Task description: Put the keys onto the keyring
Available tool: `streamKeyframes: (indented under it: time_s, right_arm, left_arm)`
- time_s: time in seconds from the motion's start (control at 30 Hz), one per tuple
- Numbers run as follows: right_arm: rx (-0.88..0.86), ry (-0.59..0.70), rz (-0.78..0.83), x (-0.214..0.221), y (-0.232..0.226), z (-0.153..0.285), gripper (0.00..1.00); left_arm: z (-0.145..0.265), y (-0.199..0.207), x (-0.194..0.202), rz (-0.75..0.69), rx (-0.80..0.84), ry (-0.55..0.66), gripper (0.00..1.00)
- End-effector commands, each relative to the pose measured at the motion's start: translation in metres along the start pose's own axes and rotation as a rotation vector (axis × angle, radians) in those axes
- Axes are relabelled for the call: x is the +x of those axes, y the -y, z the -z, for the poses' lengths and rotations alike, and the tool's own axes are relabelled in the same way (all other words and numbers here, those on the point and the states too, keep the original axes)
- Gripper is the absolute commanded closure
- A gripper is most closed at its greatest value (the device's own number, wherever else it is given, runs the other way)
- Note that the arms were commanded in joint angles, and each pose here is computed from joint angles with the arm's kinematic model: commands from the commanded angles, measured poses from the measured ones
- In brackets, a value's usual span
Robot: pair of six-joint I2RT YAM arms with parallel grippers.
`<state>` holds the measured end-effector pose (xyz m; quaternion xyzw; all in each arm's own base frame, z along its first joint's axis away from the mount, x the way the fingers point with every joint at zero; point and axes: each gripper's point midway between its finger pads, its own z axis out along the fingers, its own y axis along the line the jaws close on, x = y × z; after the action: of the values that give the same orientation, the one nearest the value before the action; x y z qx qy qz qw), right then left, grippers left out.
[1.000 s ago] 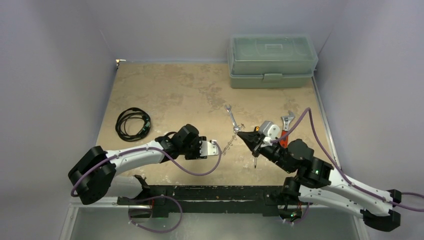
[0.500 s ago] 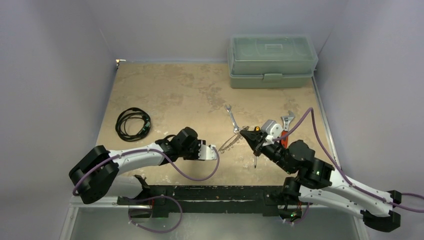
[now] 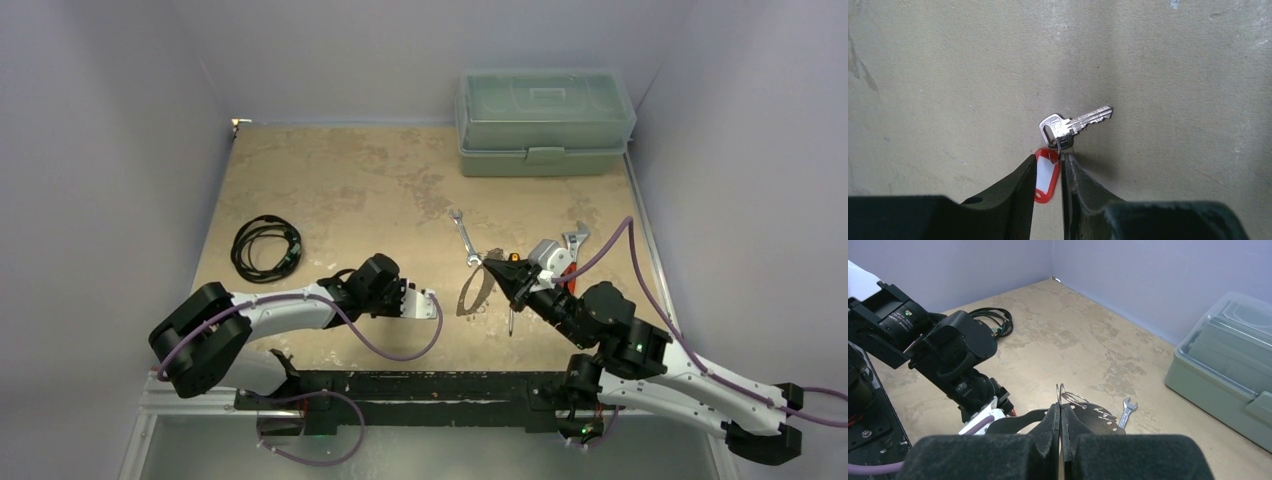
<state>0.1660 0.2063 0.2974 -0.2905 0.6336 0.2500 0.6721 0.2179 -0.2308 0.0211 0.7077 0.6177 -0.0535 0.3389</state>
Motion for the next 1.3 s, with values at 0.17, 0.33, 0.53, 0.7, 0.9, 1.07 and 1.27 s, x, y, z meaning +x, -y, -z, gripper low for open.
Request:
streamKeyframes:
  time_s: [0.17, 0.33, 0.53, 0.7, 0.9, 1.07, 1.27]
  right_arm:
    - [-0.006, 0.065, -0.032, -0.016, -0.002, -0.001, 1.00]
    - [-0.006, 0.068, -0.034, -0.016, -0.002, 0.000, 1.00]
    - [-0.008, 0.063, -0.032, -0.015, -0.002, -0.001, 1.00]
    - [-0.006, 0.060, -0.029, -0.014, -0.002, -0.002, 1.00]
    - [-0.007, 0.045, -0.021, -0.010, -0.003, -0.005, 1.00]
    - [-0.012, 0.033, -0.012, -0.007, -0.005, -0.008, 1.00]
    - [-0.015, 0.013, -0.003, -0.002, -0.007, -0.011, 1.00]
  left_arm:
    - [-0.004, 0.004, -0.002, -0.017, 0.035, 0.007, 0.79]
    - [-0.004, 0.007, -0.003, -0.018, 0.053, 0.011, 1.00]
    - [0.000, 0.006, -0.009, -0.012, 0.055, 0.032, 1.00]
    - [0.008, -0.002, -0.018, 0.005, 0.019, 0.065, 1.00]
    - [0.020, -0.009, -0.032, 0.025, -0.013, 0.124, 1.00]
    - [0.033, -0.017, -0.043, 0.036, -0.045, 0.176, 1.00]
    - [0.047, -0.025, -0.054, 0.048, -0.086, 0.228, 1.00]
